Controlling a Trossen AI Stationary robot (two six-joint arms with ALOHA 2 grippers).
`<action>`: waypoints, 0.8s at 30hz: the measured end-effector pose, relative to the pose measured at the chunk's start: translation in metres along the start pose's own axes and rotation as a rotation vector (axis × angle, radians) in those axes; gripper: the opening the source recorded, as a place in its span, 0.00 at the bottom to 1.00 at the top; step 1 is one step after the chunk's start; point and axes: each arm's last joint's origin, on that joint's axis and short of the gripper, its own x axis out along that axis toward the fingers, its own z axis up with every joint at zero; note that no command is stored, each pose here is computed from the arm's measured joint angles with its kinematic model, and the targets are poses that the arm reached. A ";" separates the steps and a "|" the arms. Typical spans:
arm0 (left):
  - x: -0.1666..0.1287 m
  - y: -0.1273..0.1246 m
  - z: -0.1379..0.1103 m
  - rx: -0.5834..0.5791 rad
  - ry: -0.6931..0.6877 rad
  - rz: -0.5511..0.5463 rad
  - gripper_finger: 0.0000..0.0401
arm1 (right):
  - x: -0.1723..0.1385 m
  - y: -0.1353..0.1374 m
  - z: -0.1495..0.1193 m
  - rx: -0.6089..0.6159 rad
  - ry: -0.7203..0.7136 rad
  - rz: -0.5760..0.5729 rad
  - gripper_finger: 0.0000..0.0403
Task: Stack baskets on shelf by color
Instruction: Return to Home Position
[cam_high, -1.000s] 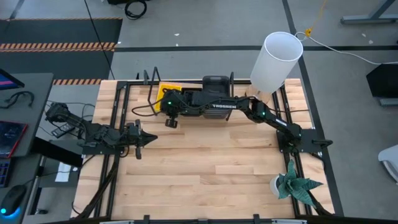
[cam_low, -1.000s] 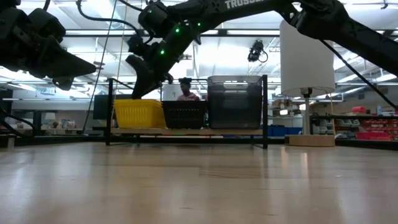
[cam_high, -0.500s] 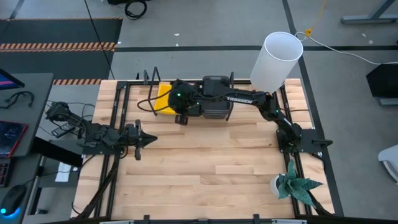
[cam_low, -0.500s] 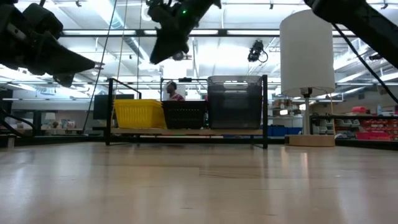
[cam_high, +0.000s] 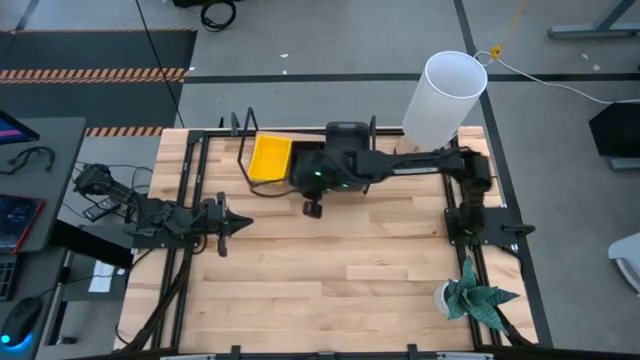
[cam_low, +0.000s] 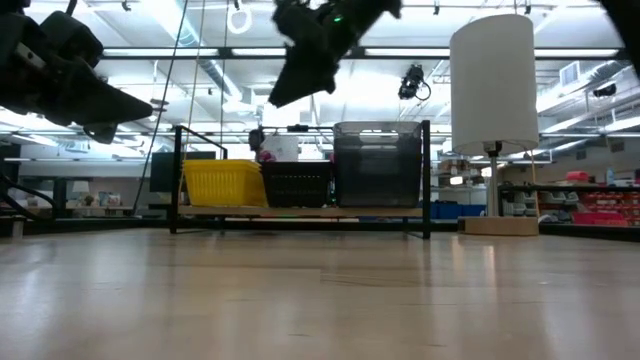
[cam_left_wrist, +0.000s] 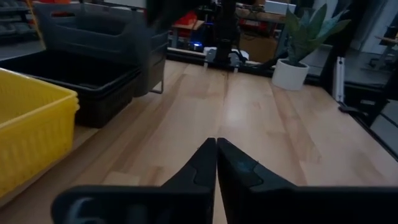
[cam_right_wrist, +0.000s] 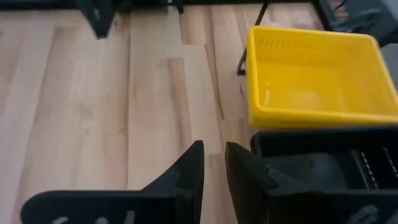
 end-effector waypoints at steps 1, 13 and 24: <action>0.000 0.000 0.000 0.000 -0.003 0.010 0.04 | -0.005 0.002 -0.006 0.004 -0.019 -0.008 0.18; 0.000 0.001 0.001 -0.002 -0.015 0.046 0.04 | -0.073 0.017 -0.074 0.092 -0.287 -0.011 0.18; 0.000 0.004 0.004 0.088 -0.058 0.170 0.03 | -0.087 0.019 -0.143 0.062 -0.617 0.249 0.18</action>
